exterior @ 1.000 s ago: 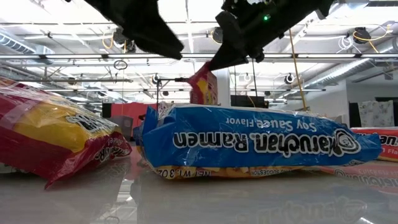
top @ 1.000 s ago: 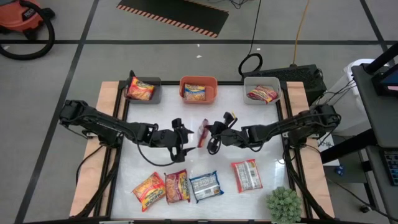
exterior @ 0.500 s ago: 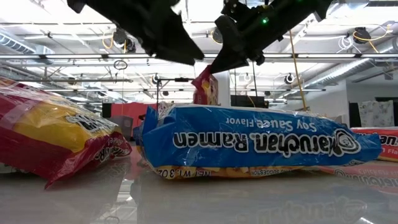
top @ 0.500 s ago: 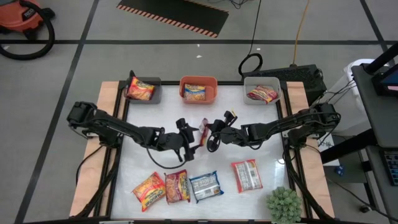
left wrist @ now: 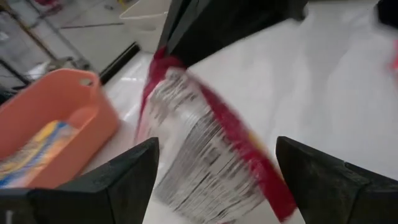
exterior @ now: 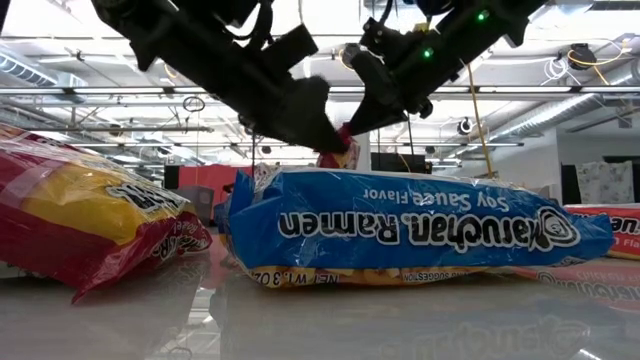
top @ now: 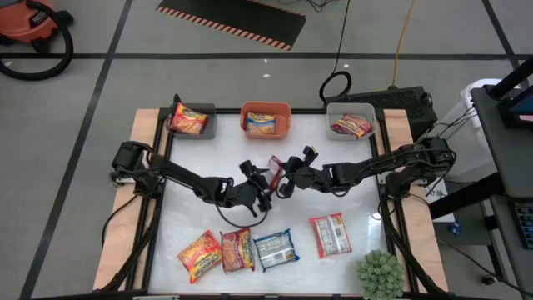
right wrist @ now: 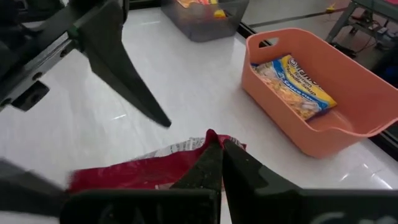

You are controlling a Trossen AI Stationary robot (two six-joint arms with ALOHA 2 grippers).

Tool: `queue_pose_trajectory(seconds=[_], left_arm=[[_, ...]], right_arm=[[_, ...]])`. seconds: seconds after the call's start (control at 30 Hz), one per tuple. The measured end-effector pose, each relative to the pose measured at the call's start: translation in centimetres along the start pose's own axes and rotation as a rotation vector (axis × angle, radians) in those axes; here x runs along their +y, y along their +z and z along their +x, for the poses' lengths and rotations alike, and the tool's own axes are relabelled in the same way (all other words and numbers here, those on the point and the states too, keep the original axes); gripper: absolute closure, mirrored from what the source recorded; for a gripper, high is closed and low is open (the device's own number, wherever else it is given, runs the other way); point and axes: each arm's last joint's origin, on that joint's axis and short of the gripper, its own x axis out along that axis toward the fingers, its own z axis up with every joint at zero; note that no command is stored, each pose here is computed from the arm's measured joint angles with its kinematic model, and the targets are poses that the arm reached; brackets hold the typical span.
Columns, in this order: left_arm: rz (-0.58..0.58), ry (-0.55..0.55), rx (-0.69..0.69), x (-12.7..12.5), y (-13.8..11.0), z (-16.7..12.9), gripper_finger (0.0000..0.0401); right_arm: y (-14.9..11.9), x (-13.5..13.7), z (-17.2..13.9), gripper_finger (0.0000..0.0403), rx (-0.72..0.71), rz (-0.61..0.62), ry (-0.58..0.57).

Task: Sort Maruchan noodles
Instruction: Put the top red noodle pack into the gray bin

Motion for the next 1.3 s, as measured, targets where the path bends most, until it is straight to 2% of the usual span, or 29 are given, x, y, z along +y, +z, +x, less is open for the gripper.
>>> queue_pose_trajectory(seconds=[0.13, 0.2, 0.43, 0.53, 0.73, 0.83, 0.97, 1.07, 1.3], left_arm=[[-0.058, -0.126, -0.042, -0.4, 0.6, -0.1, 0.0075], [-0.061, -0.148, -0.046, -0.7, 0.6, -0.3, 0.0075], [-0.033, 0.005, -0.006, -1.0, -0.8, 0.3, 0.0075], [-0.043, 0.021, -0.017, -1.6, -1.5, 1.1, 0.0075], [-0.028, 0.207, 0.009, -1.4, -3.2, 1.9, 0.0075], [-0.031, 0.22, 0.018, -1.1, -3.2, 2.2, 0.0075], [0.025, 0.225, 0.022, -0.8, -3.0, 2.2, 0.0077], [0.072, 0.224, 0.036, -0.8, -3.1, 2.2, 0.0098], [0.151, 0.221, 0.043, -0.8, -3.1, 2.2, 0.0188]], right_arm=[[0.0, -0.2, 0.2, 0.0403, 0.01, 0.004, 0.019], [0.0, -0.3, 0.3, 0.0403, 0.016, 0.007, 0.033], [0.1, -0.3, 0.3, 0.0403, 0.006, 0.022, 0.037], [0.2, -0.3, 0.3, 0.0403, 0.0, 0.032, 0.039], [0.2, -0.3, 0.4, 0.0403, 0.022, 0.051, 0.095], [0.0, -0.4, 0.5, 0.0403, 0.051, 0.054, 0.125], [-0.2, -0.4, 0.5, 0.0403, 0.085, 0.052, 0.162], [-0.5, -0.4, 0.5, 0.0403, 0.11, 0.041, 0.166], [-0.6, -0.3, 0.5, 0.0403, 0.13, 0.045, 0.205]])
